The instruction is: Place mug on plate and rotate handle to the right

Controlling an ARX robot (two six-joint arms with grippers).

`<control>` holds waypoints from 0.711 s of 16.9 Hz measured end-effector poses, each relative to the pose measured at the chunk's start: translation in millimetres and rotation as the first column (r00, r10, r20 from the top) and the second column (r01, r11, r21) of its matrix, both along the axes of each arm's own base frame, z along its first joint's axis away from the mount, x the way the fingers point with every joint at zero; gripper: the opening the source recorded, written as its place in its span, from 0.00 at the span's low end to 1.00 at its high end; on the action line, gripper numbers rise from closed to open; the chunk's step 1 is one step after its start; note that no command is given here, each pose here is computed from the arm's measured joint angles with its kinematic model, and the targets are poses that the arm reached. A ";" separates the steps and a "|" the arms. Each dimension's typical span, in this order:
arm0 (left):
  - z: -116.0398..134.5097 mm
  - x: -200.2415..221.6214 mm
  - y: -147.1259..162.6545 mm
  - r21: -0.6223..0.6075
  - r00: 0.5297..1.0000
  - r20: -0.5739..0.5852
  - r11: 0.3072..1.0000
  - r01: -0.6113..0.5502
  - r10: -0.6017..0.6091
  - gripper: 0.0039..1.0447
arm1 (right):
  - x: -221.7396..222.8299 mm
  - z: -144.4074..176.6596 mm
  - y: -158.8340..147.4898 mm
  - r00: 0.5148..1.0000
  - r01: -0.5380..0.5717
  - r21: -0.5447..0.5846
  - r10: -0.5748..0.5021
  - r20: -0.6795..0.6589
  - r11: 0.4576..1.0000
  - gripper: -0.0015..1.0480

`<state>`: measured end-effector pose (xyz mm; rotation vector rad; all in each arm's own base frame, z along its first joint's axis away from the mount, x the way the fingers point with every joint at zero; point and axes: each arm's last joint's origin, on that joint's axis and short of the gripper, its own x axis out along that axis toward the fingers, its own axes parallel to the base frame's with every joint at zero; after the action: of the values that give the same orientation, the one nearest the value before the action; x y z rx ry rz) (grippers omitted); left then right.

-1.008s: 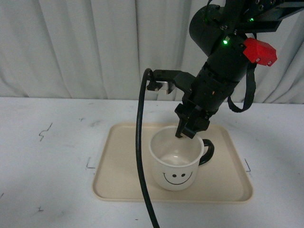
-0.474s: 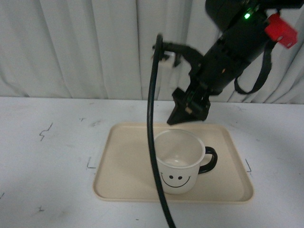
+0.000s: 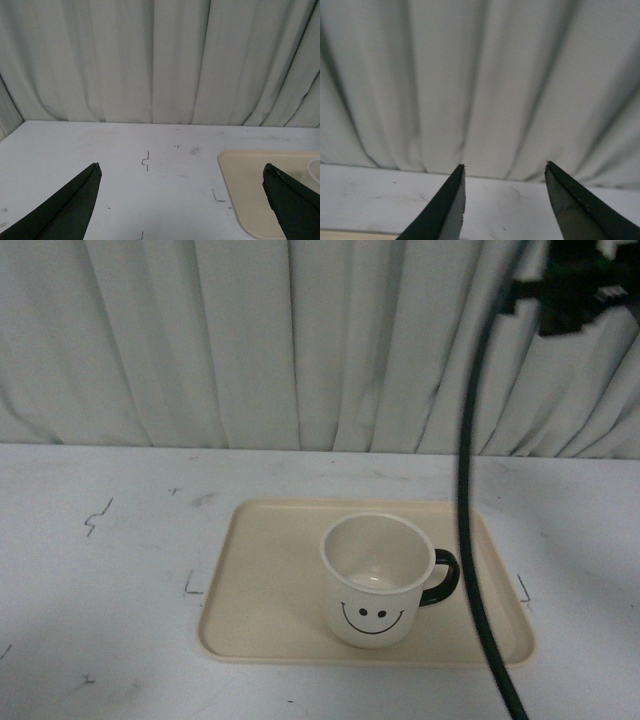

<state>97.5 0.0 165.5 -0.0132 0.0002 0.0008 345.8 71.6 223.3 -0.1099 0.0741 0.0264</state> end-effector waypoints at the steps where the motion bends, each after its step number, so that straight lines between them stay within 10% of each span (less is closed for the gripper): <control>1: 0.0 0.0 0.0 0.000 1.000 0.000 1.000 0.001 -0.001 0.94 | -15.2 -12.2 -13.2 0.999 0.033 0.035 -0.033 0.015 0.999 0.40; 5: 0.0 0.0 0.0 0.000 1.000 0.000 1.000 0.001 -0.001 0.94 | -82.8 -17.6 -36.0 0.994 0.004 0.100 -0.014 0.105 0.995 0.02; 12: 0.0 0.0 0.0 0.000 1.000 0.000 1.000 0.002 -0.002 0.94 | -141.5 -41.1 -57.0 0.997 0.016 0.096 -0.023 0.072 0.995 0.02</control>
<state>97.5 -0.1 165.5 -0.0132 -0.0002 -0.0008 204.3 14.6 182.2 -0.0148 0.0009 0.0065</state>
